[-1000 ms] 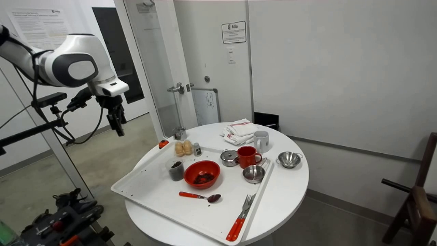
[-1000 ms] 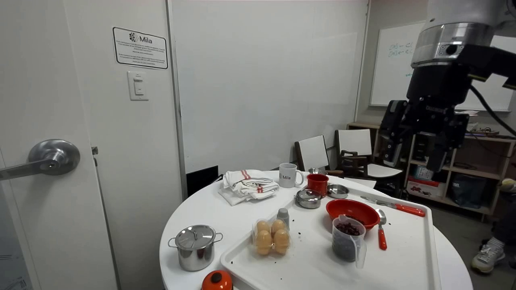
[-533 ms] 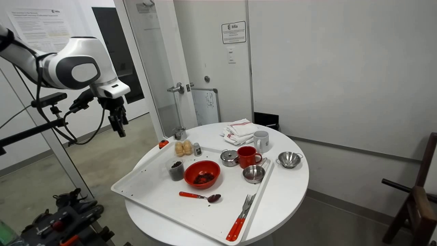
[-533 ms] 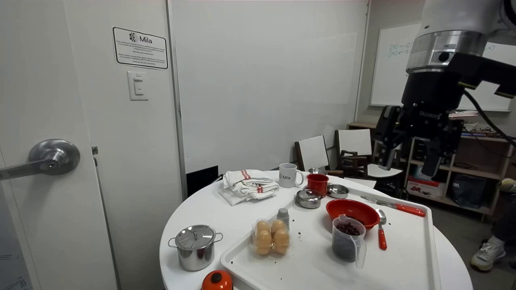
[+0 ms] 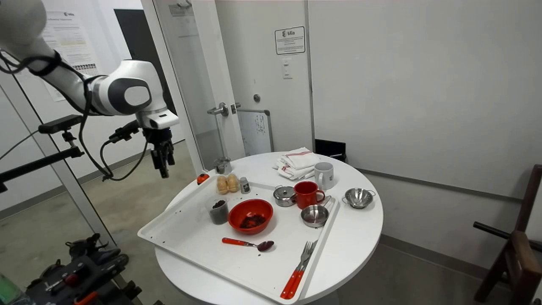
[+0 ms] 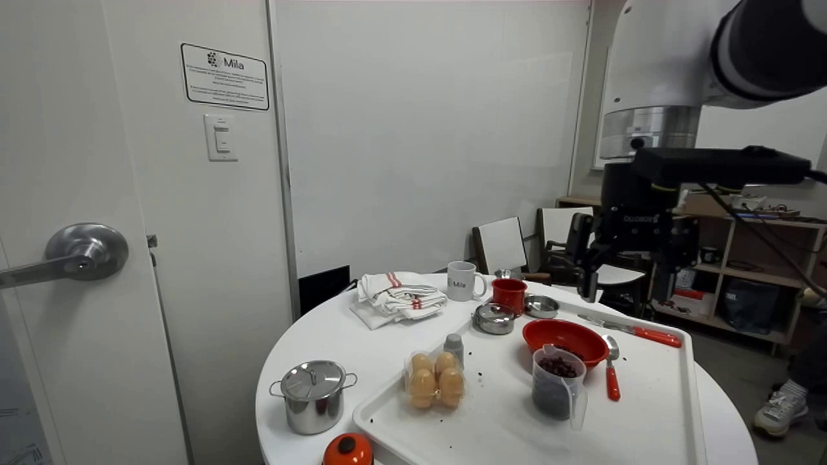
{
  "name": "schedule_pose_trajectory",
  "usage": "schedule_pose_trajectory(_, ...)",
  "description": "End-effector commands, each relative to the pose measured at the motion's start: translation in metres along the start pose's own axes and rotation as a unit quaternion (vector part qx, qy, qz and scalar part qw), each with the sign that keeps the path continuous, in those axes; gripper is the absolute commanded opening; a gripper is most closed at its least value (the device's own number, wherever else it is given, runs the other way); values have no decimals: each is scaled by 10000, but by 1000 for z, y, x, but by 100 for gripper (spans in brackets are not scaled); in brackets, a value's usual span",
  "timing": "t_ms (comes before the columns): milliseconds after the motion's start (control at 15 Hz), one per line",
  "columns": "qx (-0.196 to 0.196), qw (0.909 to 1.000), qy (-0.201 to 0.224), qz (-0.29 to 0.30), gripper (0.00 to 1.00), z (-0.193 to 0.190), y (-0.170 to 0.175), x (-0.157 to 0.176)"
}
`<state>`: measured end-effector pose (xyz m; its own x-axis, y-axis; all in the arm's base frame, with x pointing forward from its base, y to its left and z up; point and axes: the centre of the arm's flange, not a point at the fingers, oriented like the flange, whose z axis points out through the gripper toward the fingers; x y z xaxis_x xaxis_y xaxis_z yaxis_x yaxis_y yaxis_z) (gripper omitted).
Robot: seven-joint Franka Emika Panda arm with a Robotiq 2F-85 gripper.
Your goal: Pick up the jug and pour some of its contents into the bowl
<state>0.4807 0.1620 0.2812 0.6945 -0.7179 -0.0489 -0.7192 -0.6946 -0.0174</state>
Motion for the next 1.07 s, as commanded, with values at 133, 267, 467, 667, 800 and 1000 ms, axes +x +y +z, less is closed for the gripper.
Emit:
schedule_pose_trajectory(133,-654,9965,-479,198,100,51,-44,35)
schedule_pose_trajectory(267,-753,9952,-574,250,100,71,-47,38)
schedule_pose_trajectory(467,-769,9947,-601,315,100,95,-51,45)
schedule_pose_trajectory(667,-758,9946,-580,410,100,110,-52,53)
schedule_pose_trajectory(800,-698,9947,-553,514,100,117,-49,59)
schedule_pose_trajectory(1000,-667,9945,-493,647,100,127,-45,66)
